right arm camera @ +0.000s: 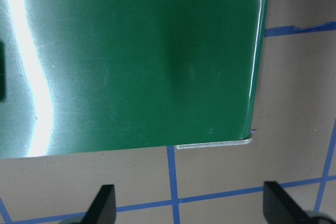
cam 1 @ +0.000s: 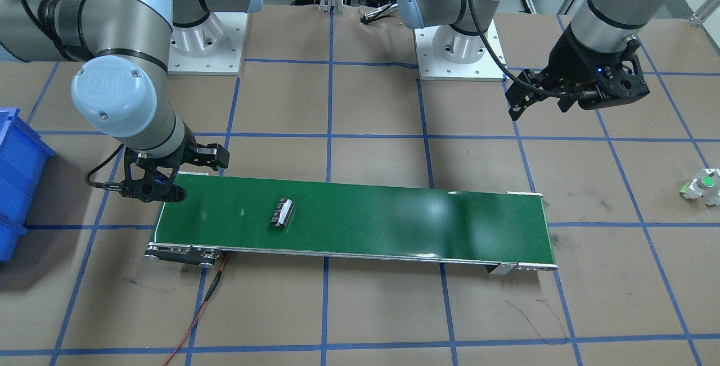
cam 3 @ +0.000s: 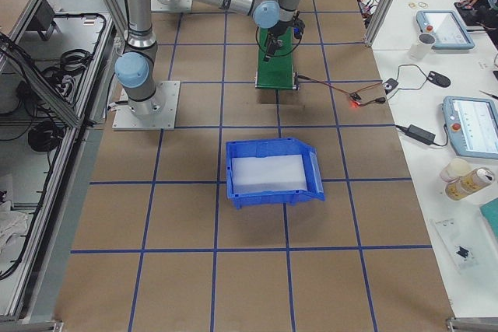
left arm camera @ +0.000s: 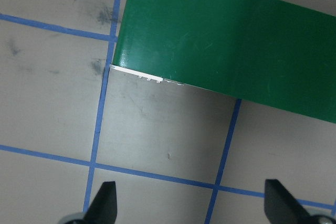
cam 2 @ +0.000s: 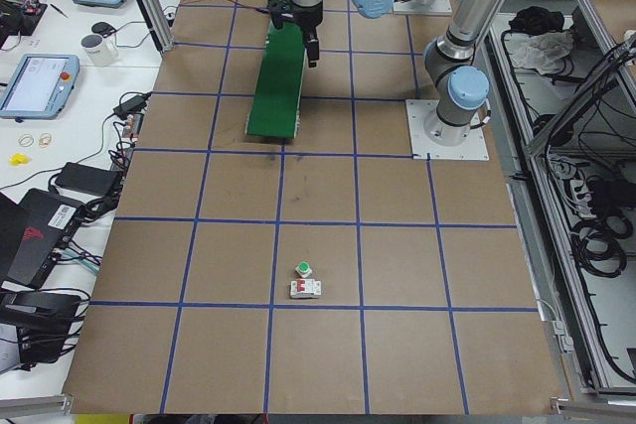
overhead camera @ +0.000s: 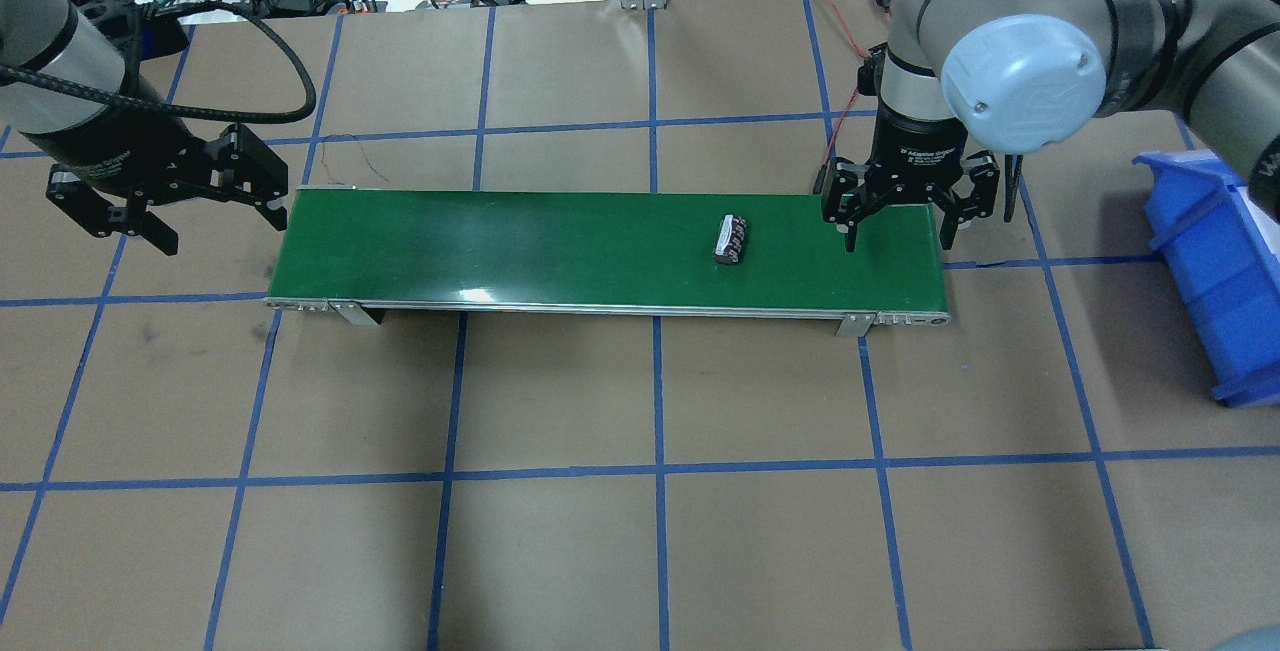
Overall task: Move capacitor from left to right
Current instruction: 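Lower the right gripper onto the capacitor on the belt and grasp it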
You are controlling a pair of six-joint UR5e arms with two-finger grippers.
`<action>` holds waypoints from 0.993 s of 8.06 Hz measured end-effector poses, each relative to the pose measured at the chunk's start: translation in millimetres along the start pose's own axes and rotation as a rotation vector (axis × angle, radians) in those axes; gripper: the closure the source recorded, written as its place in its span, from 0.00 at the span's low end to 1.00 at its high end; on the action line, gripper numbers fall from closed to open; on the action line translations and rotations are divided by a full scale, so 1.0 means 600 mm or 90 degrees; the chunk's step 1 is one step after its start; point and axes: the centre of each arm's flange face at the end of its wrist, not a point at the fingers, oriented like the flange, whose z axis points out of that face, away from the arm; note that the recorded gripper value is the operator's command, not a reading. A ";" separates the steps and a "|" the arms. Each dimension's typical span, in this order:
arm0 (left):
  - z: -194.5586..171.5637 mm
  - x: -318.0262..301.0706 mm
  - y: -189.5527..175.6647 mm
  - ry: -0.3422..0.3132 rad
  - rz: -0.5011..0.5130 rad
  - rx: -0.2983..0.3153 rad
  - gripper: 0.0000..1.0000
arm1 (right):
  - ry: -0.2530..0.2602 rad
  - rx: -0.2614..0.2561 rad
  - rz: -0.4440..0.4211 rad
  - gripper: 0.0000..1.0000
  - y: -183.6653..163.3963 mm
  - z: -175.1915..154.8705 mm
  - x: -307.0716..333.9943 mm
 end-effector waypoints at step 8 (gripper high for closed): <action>0.045 0.002 -0.042 0.027 -0.043 -0.016 0.00 | -0.128 0.030 0.028 0.00 -0.026 0.100 -0.043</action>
